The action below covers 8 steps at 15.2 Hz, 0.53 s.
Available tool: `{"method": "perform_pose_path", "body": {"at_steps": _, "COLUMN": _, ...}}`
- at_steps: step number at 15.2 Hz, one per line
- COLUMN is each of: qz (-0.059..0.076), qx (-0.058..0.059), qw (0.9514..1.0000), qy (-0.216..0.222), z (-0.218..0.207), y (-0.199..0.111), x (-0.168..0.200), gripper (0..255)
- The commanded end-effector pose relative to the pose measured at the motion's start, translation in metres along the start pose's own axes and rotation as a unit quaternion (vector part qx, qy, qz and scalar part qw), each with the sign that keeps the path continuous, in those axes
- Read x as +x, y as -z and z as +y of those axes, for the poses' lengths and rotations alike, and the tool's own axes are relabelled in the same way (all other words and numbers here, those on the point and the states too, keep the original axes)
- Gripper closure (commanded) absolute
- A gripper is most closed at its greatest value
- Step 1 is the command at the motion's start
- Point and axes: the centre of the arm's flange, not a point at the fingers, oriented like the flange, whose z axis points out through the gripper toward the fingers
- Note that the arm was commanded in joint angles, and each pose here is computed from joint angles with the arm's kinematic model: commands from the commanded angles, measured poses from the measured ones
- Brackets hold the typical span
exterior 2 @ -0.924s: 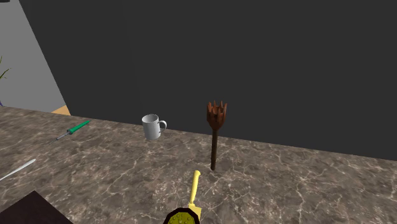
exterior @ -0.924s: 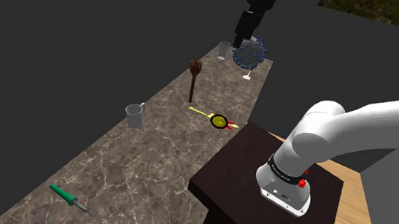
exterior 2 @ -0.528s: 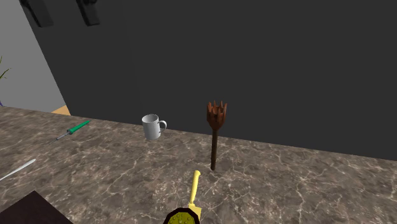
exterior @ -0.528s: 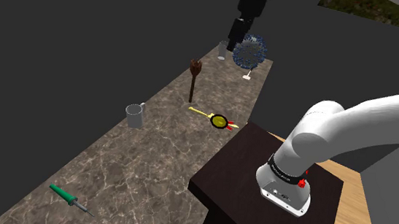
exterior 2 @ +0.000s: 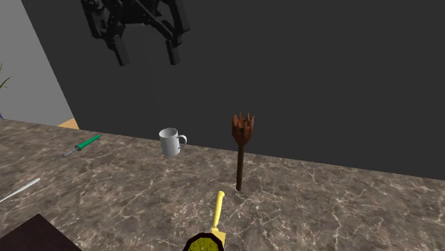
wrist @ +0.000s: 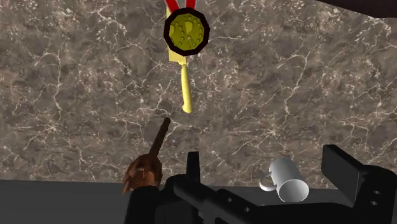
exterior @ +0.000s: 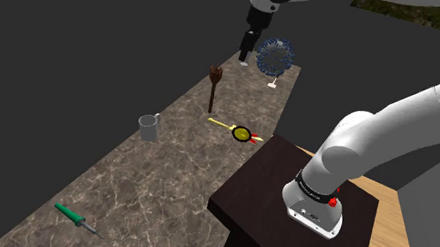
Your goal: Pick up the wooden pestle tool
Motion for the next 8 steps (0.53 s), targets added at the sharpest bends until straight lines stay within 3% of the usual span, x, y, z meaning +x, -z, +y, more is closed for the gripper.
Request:
{"method": "perform_pose_path", "body": {"at_steps": 1, "qz": 0.0, "qx": -0.002, "qw": 0.9999, "qy": 0.012, "z": 0.015, "y": -0.021, "x": 0.014, "gripper": 0}}
{"method": "perform_pose_path", "body": {"at_steps": 8, "qz": -0.001, "qx": -0.008, "qw": 0.9986, "qy": 0.053, "z": 0.066, "y": -0.08, "x": 0.061, "gripper": 0}}
